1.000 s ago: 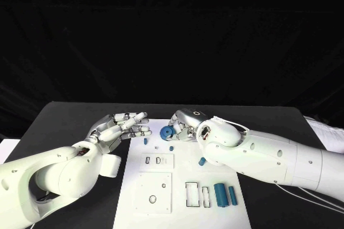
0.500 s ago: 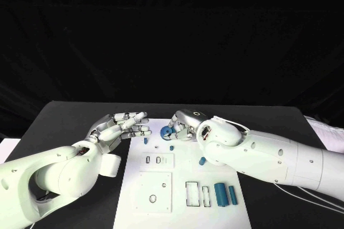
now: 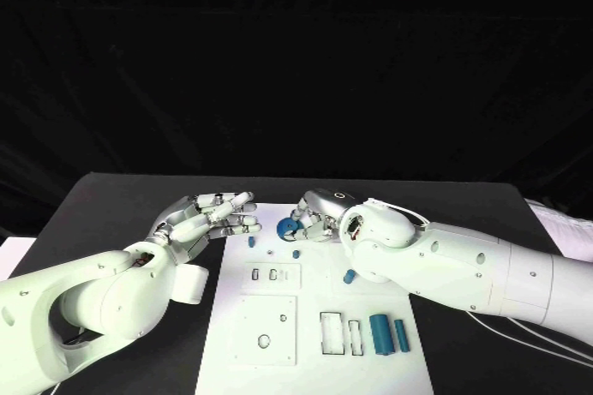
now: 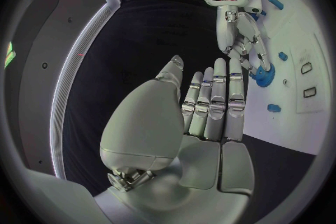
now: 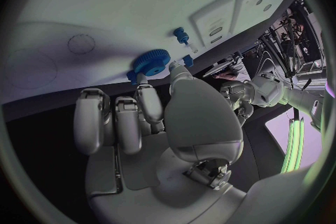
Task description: Assemble the parts on the task board
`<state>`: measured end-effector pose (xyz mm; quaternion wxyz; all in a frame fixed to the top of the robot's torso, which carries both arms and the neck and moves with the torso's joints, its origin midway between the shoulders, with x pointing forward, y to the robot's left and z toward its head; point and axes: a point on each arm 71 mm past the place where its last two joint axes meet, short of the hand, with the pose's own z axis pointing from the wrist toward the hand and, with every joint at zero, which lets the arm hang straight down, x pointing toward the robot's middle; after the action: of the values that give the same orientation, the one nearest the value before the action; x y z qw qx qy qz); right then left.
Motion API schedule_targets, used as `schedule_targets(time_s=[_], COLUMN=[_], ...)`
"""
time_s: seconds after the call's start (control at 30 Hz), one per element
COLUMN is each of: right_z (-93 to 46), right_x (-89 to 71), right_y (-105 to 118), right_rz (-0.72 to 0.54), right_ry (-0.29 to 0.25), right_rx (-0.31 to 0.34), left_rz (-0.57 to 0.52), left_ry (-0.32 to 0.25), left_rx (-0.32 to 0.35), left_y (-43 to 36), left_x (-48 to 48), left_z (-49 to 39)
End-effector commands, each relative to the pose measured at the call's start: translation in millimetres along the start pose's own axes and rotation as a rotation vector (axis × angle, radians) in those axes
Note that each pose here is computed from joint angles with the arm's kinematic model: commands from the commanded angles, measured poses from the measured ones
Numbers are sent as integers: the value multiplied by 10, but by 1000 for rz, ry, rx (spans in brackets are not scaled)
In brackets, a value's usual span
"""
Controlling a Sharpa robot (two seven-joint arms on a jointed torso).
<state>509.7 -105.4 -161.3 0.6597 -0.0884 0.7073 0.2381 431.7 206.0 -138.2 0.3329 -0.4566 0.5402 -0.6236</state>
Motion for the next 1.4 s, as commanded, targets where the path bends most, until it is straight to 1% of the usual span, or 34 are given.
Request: schedule_targets(time_s=[0.03, 0.13, 0.2, 0.27, 0.33, 0.4, 0.47, 0.5, 0.57, 0.63, 0.77, 0.8, 0.83, 0.87, 1.03, 1.2, 1.4], right_z=[-2, -2, -12, -34, -73, -129, -192, -230, -316, -402, -596, -616, -691, -735, -942, -1069, -1109], right_x=[48, 52, 37, 3, -43, -103, -168, -205, -277, -331, -413, -419, -442, -451, -445, -367, -230], right_y=[-38, -49, -46, -43, -53, -85, -137, -178, -292, -428, -767, -804, -951, -1039, -1398, -1588, -1654], right_rz=[-18, -17, -11, 4, 33, 76, 126, 161, 248, 328, 442, 448, 466, 471, 458, 427, 399], right_ry=[28, 31, 11, -31, -85, -140, -184, -201, -214, -205, -152, -147, -132, -126, -118, -114, -98], right_rx=[18, 22, 17, 7, -10, -35, -65, -82, -104, -104, -72, -68, -49, -38, 18, 57, 78], left_rz=[-7, -7, -7, -7, -7, -6, -6, -6, -5, -4, -4, -4, -4, -4, -6, -7, -6], left_ry=[19, 18, 18, 18, 18, 17, 15, 14, 13, 11, 9, 9, 9, 10, 14, 15, 14], left_rx=[5, 5, 5, 5, 5, 6, 6, 6, 6, 7, 7, 7, 7, 7, 8, 7, 6], left_y=[-15, -17, -17, -18, -17, -18, -18, -18, -18, -18, -17, -17, -17, -17, -12, -2, 7], left_x=[25, 22, 22, 20, 18, 13, 7, 2, -6, -14, -31, -32, -37, -40, -48, -52, -59], left_z=[-1, -5, -6, -6, -5, -4, -3, -2, -1, 0, 6, 6, 9, 10, 22, 38, 51])
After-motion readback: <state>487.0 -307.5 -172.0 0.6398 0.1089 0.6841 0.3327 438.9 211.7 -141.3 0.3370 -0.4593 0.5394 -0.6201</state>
